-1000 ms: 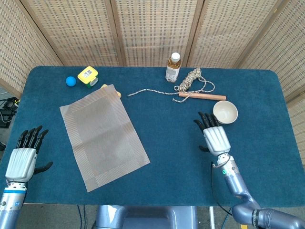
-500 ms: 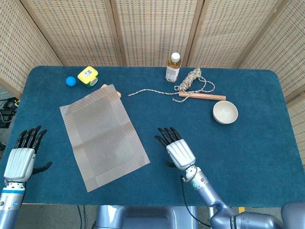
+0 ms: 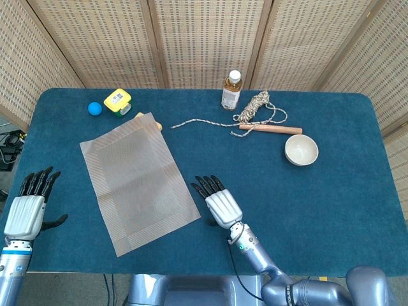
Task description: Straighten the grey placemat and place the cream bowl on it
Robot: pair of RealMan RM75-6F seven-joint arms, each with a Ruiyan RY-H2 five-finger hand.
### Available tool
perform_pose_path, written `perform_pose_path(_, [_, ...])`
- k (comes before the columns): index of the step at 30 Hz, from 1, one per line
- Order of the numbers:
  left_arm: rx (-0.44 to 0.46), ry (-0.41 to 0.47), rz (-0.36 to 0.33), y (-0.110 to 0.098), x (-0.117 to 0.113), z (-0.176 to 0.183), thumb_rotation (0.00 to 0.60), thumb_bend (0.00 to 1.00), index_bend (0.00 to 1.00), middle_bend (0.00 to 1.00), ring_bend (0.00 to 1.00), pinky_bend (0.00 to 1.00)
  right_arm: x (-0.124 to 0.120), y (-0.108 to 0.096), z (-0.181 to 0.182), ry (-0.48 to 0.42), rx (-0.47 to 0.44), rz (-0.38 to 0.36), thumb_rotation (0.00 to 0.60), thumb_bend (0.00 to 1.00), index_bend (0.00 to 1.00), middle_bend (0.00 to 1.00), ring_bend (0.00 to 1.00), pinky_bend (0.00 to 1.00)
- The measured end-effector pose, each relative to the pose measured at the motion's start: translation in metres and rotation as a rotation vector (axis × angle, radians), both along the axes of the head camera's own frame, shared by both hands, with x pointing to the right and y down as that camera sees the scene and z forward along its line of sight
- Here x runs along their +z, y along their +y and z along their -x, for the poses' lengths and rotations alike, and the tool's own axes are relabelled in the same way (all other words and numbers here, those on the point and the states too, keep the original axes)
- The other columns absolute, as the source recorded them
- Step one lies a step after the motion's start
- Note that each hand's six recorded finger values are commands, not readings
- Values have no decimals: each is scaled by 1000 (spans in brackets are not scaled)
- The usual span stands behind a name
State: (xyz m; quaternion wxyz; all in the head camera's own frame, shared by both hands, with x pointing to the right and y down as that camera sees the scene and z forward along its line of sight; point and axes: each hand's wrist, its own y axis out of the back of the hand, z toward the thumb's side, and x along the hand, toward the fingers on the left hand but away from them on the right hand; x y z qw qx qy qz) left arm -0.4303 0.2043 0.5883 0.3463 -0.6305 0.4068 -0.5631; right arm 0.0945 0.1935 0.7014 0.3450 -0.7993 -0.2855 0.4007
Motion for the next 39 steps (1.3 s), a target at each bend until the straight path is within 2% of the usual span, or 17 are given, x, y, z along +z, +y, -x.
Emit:
perform_pose_path(4, [0,0,5,0,1,0,600,90,79,0,0,0,5,2,0,8,1,18,600,91,0,0,0,4])
perform_pose_path(24, [-3,10,6,2,-2,-1,600,90,78,0,0,0,17,18,12,-25,40,102,600,90,0,0,0,2])
perform_pose_path(39, [-12,12,8,0,-1,2,600,90,76,0,0,0,31,15,21,-44,83,122,600,93,0,0,0,2])
